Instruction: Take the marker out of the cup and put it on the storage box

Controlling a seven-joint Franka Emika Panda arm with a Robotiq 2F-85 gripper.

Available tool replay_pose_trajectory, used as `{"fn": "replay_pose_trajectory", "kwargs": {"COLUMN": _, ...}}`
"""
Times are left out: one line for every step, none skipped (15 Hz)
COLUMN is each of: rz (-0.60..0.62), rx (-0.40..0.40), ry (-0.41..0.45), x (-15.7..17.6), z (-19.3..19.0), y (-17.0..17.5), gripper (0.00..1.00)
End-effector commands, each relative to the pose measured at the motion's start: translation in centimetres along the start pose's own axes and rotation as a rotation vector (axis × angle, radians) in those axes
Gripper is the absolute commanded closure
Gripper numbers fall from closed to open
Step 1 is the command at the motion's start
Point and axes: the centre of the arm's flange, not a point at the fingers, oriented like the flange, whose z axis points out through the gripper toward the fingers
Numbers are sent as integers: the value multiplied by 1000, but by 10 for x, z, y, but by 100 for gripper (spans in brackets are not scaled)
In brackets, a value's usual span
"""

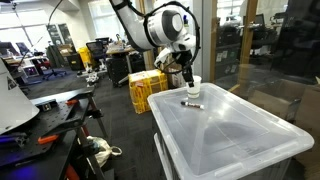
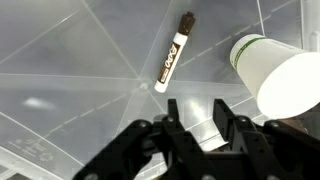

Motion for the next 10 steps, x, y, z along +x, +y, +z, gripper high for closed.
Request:
{"fn": "replay_pose_trajectory", "kwargs": {"rz": -1, "rx": -23, "ry": -46, "x": 20, "z": -10, "y": -3, "gripper": 26}}
{"fn": "replay_pose_trajectory", "kwargs": {"rz": 2, "rx": -18, "ry": -53, "x": 22, "z": -9, "y": -3, "gripper": 19}}
{"fn": "replay_pose_trajectory", "kwargs": {"rz": 7, "rx": -10, "ry": -55, "x": 23, "z": -10, "y": -5, "gripper": 10}}
{"fn": "replay_pose_trajectory", "kwargs": {"rz": 14, "rx": -6, "ry": -61, "x": 25, "z": -12, "y": -5, "gripper": 4}}
{"fn": "replay_pose_trajectory", "kwargs": {"rz": 17, "rx": -5, "ry": -64, "x": 26, "z": -14, "y": -6, "gripper": 0}}
{"fn": "replay_pose_trajectory", "kwargs": {"rz": 33, "rx": -19, "ry": -66, "x": 26, "z": -17, "y": -8, "gripper": 0}}
{"fn": "replay_pose_trajectory", "kwargs": {"rz": 45, "rx": -22, "ry": -65, "x": 27, "z": -21, "y": -9, "gripper": 0}}
{"fn": "replay_pose_trajectory", "kwargs": {"rz": 52, "rx": -28, "ry": -53, "x": 26, "z": -26, "y": -11, "gripper": 0}}
{"fn": "replay_pose_trajectory", "kwargs": {"rz": 64, "rx": -35, "ry": -40, "x": 23, "z": -32, "y": -12, "gripper": 0}}
{"fn": "replay_pose_trajectory", "kwargs": {"rz": 74, "rx": -44, "ry": -26, "x": 22, "z": -37, "y": -14, "gripper": 0}}
